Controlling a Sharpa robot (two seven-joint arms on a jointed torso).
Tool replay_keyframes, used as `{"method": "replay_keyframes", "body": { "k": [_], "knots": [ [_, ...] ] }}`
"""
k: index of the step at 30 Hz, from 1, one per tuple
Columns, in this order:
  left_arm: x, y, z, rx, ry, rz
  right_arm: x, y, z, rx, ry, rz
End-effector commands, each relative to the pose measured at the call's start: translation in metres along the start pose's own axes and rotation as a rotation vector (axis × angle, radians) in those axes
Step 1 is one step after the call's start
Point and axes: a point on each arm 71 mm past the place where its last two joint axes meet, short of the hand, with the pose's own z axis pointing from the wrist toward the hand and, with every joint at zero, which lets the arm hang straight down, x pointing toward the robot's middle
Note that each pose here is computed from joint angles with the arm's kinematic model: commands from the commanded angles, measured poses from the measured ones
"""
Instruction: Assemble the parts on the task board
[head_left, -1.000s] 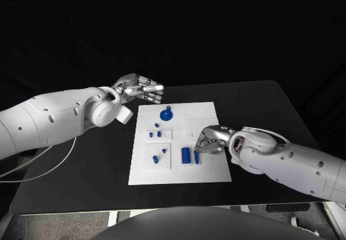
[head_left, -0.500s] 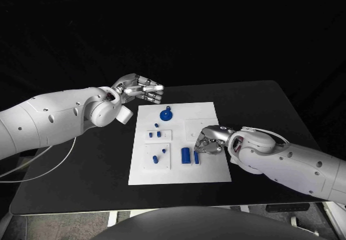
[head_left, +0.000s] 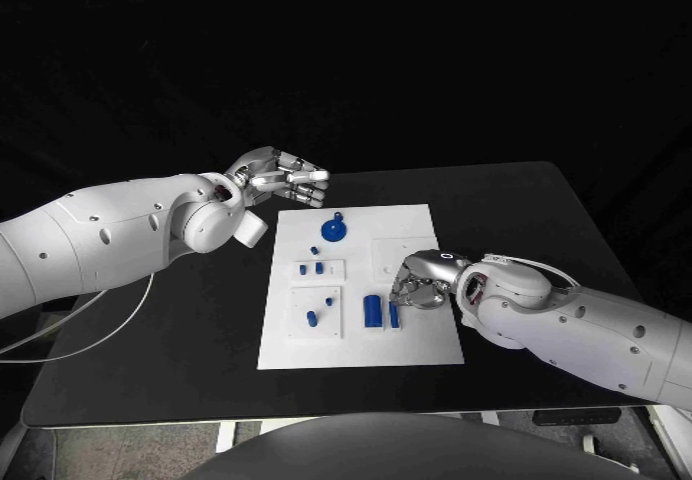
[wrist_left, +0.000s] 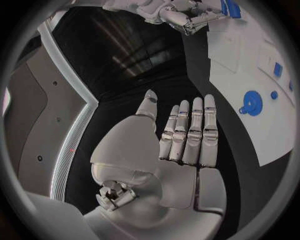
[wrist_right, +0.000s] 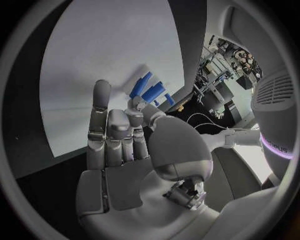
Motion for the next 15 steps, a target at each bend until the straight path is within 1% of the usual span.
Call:
{"method": "replay_keyframes", "body": {
  "k": [1, 10, 15],
  "knots": [
    [0.0011, -0.0007, 0.0004, 0.006, 0.008, -0.007, 0.0075, -0.0015, 0.0007, 0.023, 0.026, -0.031],
    [0.0009, -0.0004, 0.0005, 0.004, 0.007, -0.007, 0.013, -0.0001, 0.002, 0.021, 0.042, -0.037],
    [0.0007, -0.0003, 0.0004, 0.003, 0.006, -0.007, 0.014, -0.001, 0.0018, 0.028, 0.041, -0.044]
  ]
}}
